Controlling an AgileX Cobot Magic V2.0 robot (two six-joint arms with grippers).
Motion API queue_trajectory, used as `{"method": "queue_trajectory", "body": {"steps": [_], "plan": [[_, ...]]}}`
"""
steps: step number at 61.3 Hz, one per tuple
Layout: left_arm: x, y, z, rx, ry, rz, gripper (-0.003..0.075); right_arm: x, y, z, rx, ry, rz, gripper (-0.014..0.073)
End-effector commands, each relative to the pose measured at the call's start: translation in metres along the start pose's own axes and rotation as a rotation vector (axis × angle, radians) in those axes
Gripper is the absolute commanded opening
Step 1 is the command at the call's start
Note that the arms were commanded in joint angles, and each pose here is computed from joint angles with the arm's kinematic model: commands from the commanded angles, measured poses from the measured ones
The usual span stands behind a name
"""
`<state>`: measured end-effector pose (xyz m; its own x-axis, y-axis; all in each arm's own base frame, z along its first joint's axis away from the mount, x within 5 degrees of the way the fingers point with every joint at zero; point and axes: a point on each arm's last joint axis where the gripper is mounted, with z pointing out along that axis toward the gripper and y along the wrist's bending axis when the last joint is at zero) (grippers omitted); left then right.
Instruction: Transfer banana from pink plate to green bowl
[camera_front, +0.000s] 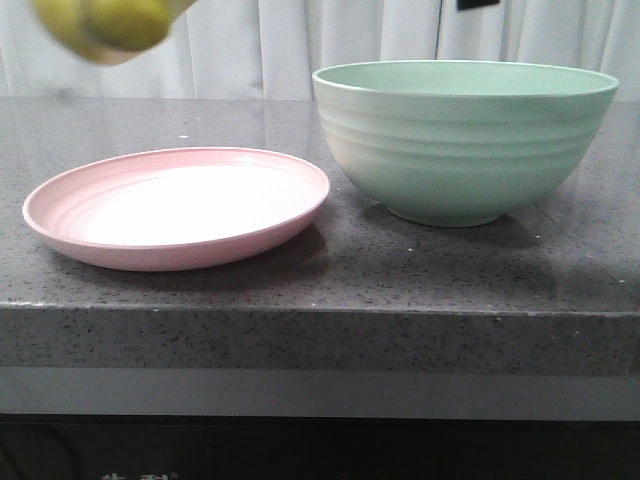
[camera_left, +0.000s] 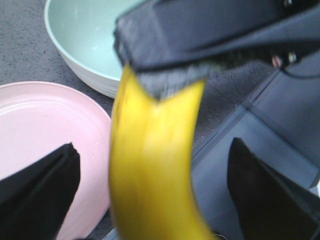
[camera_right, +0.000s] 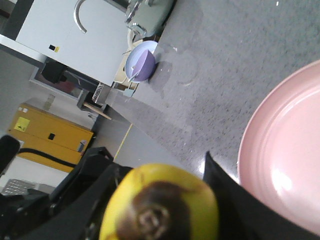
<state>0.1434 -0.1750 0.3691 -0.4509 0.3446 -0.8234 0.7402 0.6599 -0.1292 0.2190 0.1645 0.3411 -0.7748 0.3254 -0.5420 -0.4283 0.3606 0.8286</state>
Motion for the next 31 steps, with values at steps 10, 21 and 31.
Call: {"method": "queue_trajectory", "body": {"steps": [10,21,31], "plan": [[-0.013,0.015,-0.046,-0.069,-0.16,-0.048,0.0608,-0.072,0.017,-0.038,0.126,-0.173,-0.335,0.0235],[-0.012,0.024,-0.058,-0.115,-0.181,-0.073,0.0608,-0.126,0.009,-0.049,0.319,-0.228,-0.561,0.0235],[-0.012,0.025,-0.058,-0.12,-0.175,-0.076,0.0608,-0.156,-0.017,-0.024,0.431,-0.173,-0.674,0.0246]]}}
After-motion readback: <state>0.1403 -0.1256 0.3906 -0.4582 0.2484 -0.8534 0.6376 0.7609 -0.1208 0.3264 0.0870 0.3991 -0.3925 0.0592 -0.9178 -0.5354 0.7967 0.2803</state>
